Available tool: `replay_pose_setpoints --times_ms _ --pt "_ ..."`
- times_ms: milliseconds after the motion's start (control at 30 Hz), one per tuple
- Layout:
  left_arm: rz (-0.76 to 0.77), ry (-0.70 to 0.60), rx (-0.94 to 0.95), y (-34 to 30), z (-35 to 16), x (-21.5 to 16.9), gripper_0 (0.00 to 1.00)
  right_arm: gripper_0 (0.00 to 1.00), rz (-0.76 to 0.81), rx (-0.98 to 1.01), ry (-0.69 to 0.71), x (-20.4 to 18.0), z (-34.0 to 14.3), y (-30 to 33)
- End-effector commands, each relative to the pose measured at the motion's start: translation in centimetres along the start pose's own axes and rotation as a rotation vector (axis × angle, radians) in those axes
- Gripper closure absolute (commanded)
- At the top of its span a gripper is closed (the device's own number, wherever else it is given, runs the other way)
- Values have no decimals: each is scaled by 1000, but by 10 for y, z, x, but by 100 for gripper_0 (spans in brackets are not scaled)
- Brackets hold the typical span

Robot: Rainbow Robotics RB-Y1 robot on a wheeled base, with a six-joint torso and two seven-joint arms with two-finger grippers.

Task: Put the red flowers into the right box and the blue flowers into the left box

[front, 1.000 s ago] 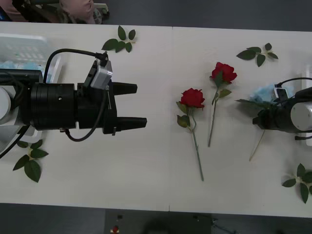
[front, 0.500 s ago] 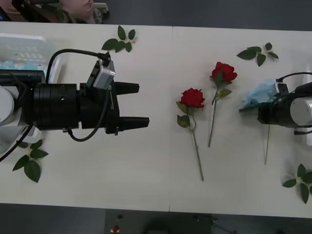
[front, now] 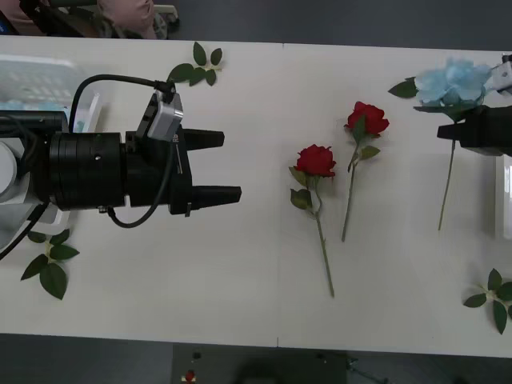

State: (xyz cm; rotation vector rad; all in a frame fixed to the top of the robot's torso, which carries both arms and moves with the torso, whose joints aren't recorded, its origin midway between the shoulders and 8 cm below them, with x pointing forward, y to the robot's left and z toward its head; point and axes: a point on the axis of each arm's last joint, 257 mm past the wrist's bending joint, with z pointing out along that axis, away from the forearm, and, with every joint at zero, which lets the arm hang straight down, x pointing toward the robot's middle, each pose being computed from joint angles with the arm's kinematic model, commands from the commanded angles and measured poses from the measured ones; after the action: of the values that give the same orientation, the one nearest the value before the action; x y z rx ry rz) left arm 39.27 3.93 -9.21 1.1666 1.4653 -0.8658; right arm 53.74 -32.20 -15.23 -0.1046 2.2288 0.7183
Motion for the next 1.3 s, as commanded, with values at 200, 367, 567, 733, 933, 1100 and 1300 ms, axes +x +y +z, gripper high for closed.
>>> replay_pose_setpoints --times_ms 200,367,567,733,933,1100,1300 --pt "38 -7 -17 4 -6 -7 0 100 -495 -332 -105 -24 -47 97" --pt "38 -7 -22 6 -8 -7 0 100 -632 -495 -181 -22 -60 143" --pt "41 -7 -27 7 -9 -8 0 100 -783 -709 -313 -2 -70 217" --pt "27 -22 -27 8 -8 -12 0 100 -804 -768 -429 9 -65 258" --pt "-62 -93 -15 7 10 -13 0 100 -739 -821 -481 20 -39 304" --pt "-173 -156 1 7 35 -6 0 100 -644 -835 -543 15 -10 346" --pt "-245 -193 9 8 58 2 0 100 -607 -825 -610 3 2 368"
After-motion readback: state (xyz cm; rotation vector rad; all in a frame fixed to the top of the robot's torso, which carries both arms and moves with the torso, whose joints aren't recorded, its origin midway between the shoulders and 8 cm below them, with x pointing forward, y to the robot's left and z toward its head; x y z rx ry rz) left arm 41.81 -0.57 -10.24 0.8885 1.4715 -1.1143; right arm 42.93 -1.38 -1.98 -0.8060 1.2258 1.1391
